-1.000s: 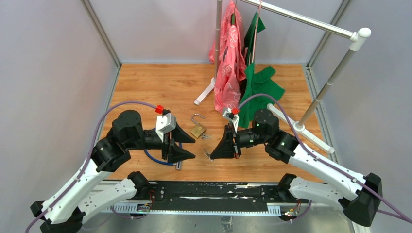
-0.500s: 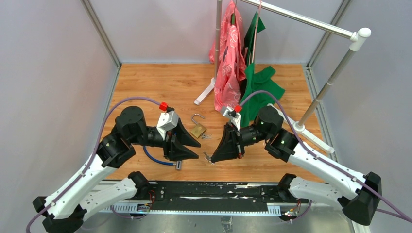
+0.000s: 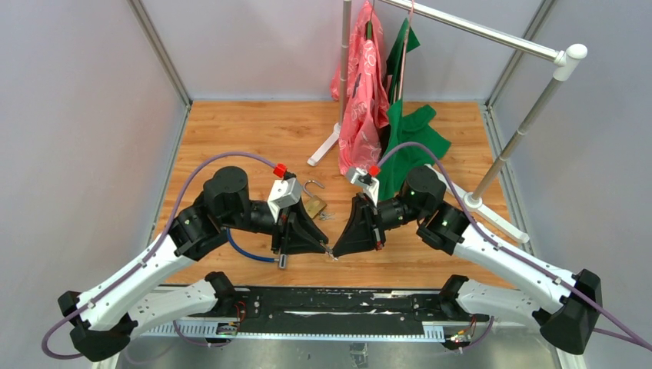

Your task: Unlock with the key

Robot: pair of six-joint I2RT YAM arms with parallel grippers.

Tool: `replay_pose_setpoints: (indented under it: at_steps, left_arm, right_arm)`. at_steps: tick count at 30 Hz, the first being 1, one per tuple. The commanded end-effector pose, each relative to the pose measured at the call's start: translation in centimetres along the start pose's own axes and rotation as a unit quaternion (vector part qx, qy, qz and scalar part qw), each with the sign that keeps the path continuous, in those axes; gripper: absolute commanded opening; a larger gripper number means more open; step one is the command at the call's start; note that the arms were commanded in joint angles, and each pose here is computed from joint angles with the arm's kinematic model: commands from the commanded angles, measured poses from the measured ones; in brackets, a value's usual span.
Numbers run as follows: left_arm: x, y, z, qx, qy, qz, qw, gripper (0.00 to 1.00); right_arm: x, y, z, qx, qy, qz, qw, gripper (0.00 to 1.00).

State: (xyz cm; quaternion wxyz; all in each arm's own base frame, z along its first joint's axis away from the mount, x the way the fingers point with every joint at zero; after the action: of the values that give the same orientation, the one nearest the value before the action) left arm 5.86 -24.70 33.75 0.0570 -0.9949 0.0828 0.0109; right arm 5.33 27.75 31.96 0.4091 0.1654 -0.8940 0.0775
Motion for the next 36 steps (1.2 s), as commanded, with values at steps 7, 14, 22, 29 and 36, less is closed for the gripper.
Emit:
replay_pose_setpoints:
  at_steps: [7,14,22,29,36]
  left_arm:
    - [0.1,0.3,0.3,0.004,0.001,-0.007,1.000,0.00]
    - [1.5,-0.4,1.5,0.045,-0.008,-0.070,0.996,0.00]
    - [6.6,-5.9,4.4,0.208,-0.017,-0.313,0.926,0.00]
    - [8.1,-9.5,4.6,0.275,-0.036,-0.423,0.863,0.00]
    - [8.7,-8.3,3.0,0.229,-0.043,-0.424,0.875,0.00]
  right_arm:
    - [1.0,0.0,-0.5,0.004,-0.018,-0.017,1.000,0.00]
    - [-1.4,-0.5,-1.1,-0.024,-0.014,0.081,0.996,0.52]
    - [-7.3,-3.8,-3.0,-0.123,-0.067,0.296,0.945,0.68]
    - [-7.8,-5.7,-4.9,-0.198,-0.159,0.332,0.908,0.66]
    - [-7.0,-3.8,-5.2,-0.166,-0.146,0.283,0.933,0.64]
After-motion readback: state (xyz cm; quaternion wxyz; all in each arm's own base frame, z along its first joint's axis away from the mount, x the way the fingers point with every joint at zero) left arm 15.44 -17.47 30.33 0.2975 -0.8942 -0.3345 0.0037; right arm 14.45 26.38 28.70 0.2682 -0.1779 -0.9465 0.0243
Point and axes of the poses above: each gripper's point midway between its finger pads, its own y axis out along the fingers, its own x axis along the line the jaws close on, z = x × y, the point moved 3 cm from there along -y, back along the fingers, and after that the axes turned 15 degrees about y, right-handed, at the moved point
